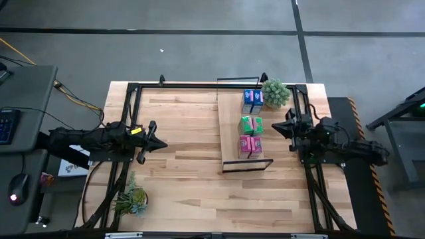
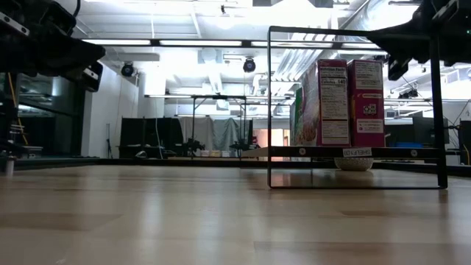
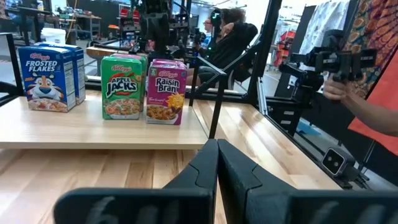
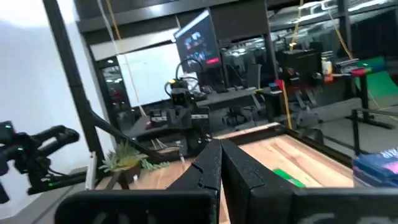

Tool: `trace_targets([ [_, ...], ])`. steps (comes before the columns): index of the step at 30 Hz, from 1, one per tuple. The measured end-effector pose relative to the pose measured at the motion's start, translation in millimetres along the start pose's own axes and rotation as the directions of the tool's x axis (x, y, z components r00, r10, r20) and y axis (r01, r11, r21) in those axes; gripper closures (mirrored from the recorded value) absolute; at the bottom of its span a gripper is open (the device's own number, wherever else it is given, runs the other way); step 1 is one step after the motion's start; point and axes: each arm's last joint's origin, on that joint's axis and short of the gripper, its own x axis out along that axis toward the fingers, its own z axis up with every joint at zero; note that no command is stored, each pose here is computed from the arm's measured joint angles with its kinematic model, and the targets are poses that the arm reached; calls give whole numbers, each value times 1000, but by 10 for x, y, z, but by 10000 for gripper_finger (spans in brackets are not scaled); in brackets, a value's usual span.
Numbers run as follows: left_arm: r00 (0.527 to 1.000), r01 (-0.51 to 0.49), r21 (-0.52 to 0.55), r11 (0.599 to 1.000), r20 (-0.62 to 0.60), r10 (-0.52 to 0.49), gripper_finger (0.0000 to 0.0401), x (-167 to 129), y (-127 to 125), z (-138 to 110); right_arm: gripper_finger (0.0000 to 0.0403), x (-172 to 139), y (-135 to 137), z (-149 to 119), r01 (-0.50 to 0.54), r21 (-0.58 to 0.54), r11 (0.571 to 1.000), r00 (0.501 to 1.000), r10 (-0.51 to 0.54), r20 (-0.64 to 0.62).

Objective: Stack cereal on shelf
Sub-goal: Return to Home Position

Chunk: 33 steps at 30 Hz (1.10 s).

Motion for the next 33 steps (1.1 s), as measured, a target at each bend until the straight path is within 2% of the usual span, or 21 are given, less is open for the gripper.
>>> trace_targets([
  [5,1000,0,0,1000,0,0,400,0,0,0,403,10,61,-129,45,-25,999,995,-47,-88],
  [13,1000,0,0,1000,0,0,400,0,0,0,403,-12,175,-177,115,-158,981,987,-130,-91],
  [16,1000,0,0,1000,0,0,400,0,0,0,403,-15,182,-341,103,-165,981,985,-124,-119],
  [19,1000,0,0,1000,0,0,400,0,0,0,403,-6,194,-351,93,-128,987,985,-110,-134],
  [24,1000,0,0,1000,0,0,400,0,0,0,403,-6,226,-370,-28,-115,993,985,9,-169],
  [33,1000,0,0,1000,0,0,400,0,0,0,403,6,154,-388,-58,-135,989,979,30,-203],
])
